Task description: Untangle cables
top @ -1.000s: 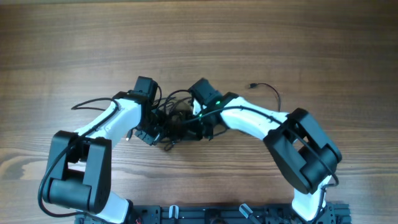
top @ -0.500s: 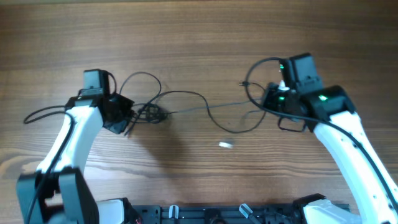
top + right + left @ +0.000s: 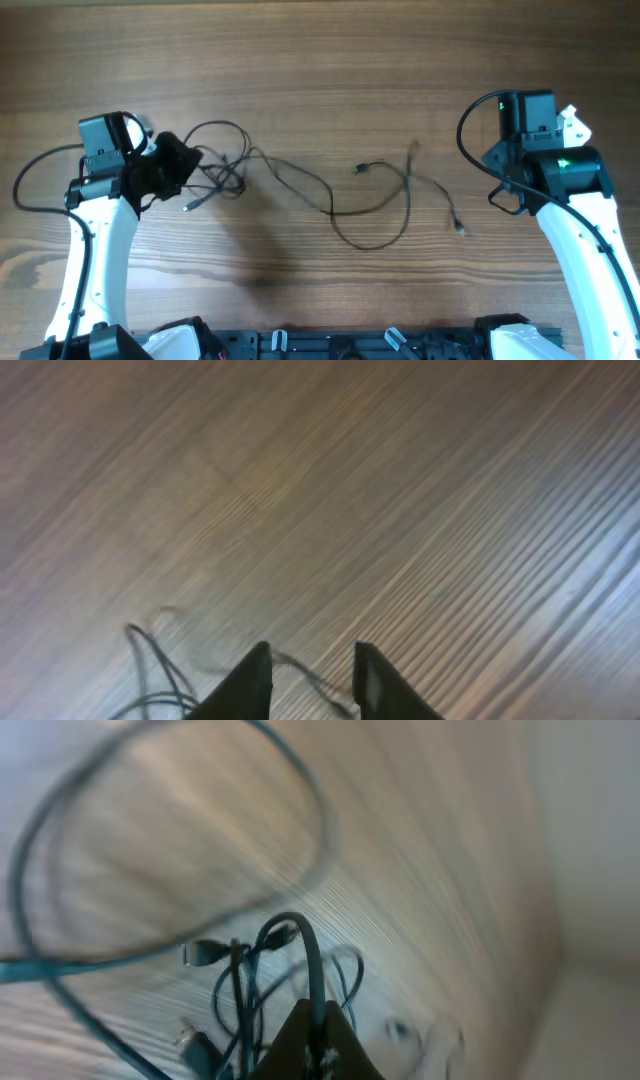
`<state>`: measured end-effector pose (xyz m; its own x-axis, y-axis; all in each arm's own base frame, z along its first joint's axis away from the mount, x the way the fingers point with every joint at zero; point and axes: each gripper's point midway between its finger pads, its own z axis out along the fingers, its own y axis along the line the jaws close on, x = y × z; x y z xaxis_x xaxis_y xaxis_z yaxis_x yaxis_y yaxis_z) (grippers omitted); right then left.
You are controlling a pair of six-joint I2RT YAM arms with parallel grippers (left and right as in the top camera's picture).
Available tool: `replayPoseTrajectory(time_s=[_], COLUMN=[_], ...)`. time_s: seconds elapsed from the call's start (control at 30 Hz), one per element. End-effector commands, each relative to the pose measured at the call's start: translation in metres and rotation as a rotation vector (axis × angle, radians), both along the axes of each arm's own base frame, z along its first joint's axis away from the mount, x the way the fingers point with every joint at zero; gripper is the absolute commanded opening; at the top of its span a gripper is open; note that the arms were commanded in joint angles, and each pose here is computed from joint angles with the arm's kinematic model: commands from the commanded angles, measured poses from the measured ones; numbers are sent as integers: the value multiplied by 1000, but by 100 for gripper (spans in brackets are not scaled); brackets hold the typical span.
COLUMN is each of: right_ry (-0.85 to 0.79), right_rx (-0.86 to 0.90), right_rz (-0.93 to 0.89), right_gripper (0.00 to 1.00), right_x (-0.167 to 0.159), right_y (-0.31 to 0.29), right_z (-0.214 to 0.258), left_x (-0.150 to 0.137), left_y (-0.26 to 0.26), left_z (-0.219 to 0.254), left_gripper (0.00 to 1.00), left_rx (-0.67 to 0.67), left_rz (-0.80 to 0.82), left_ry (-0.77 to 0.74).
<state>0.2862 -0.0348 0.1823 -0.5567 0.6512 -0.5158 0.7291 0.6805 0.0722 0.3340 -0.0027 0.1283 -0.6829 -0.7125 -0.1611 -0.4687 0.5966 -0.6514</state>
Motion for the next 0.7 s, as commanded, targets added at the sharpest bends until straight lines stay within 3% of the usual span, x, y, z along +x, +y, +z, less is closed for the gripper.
replayPoseTrajectory(time_s=[0.0, 0.17, 0.27, 0.5, 0.57, 0.67], right_ry=[-18, -148, -211, -201, -197, -152], right_rx=[123, 523, 737, 950, 973, 971], right_rz=[99, 684, 880, 1172, 1191, 1054], right_gripper=[69, 73, 74, 70, 69, 71], right_x=[7, 29, 22, -9, -9, 4], right_y=[25, 136, 187, 266, 285, 302], right_z=[0, 12, 13, -12, -15, -36], left_x=[-5, -15, -18, -27, -29, -36], left_y=[-46, -75, -82, -92, -95, -103], left_z=[35, 70, 83, 103, 106, 113], left_gripper=[4, 4, 4, 4, 4, 4], left_rx=[-132, -252, -303, -405, -423, -475], left_rz=[-315, -540, -588, -661, -675, -713], left_ry=[-205, -414, -471, -548, -553, -569])
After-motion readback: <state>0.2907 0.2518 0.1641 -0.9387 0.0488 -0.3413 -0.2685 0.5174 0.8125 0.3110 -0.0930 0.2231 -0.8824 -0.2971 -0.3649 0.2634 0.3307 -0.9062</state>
